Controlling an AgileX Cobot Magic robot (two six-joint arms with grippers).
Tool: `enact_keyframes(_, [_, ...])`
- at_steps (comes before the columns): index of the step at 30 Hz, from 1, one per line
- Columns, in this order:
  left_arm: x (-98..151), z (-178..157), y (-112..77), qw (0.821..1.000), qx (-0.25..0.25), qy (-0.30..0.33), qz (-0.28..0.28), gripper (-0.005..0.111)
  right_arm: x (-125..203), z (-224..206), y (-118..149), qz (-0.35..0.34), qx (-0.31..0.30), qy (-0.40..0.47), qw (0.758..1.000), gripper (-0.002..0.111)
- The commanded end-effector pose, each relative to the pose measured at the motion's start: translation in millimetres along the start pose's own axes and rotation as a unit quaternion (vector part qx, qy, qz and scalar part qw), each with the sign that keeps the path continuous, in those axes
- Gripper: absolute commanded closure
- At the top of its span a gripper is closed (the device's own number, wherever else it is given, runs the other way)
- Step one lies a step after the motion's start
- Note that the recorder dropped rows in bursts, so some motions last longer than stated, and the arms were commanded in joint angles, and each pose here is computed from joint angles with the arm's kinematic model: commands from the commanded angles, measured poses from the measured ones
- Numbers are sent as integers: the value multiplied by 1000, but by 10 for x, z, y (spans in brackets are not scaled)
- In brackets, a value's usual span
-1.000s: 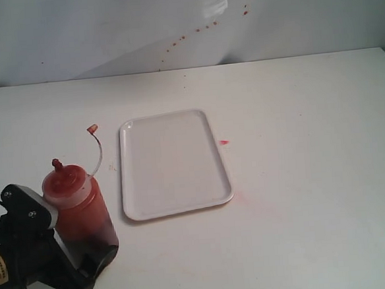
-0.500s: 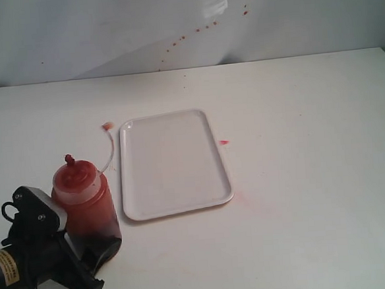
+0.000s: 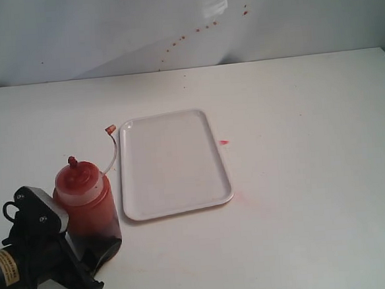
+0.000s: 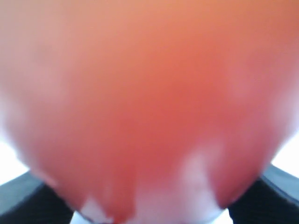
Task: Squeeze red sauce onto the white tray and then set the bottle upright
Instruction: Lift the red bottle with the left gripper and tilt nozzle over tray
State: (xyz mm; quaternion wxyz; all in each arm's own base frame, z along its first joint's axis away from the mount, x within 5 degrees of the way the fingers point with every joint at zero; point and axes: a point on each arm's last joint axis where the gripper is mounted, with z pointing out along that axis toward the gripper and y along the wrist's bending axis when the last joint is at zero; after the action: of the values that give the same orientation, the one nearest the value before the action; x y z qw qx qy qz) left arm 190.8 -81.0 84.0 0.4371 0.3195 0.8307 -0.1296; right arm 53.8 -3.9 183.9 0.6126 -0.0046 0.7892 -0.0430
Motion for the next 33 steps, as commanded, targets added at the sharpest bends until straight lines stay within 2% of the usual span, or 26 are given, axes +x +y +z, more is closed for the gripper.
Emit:
enact_keyframes(1, [0,-2,9,1000,-8,0,2,107,9,0,-5,-6,4,-1,1000,108])
enact_keyframes(9, [-173,-132,35,999,-25,-28,9,107,9,0,-5,-6,4,-1,1000,108])
enact_keyframes(19, [-570,-523,117,994,-81,-54,51,107,9,0,-5,-6,4,-1,1000,108])
enact_keyframes(21, [-700,-604,170,993,-99,-48,41,107,0,0,-22,-52,14,-5,999,108])
enact_keyframes(22, [-751,-633,191,993,-105,-46,33,107,-22,-1,-21,-51,14,-17,998,108])
enact_keyframes(24, [-876,-680,233,991,-115,-44,45,107,-107,-7,5,35,-3,-65,997,108])
enact_keyframes(26, [-997,-685,267,990,-117,-49,62,107,-256,-39,-9,70,-4,-148,987,108])
enact_keyframes(29, [-1180,-645,332,989,-117,-54,73,107,-406,-103,-71,213,-11,-239,947,108])
enact_keyframes(31, [-1307,-602,396,988,-121,-48,83,107,-424,-115,-89,245,-12,-252,936,108])
enact_keyframes(33, [-1436,-547,486,987,-132,-34,80,107,-395,-97,-64,244,-20,-224,943,108])
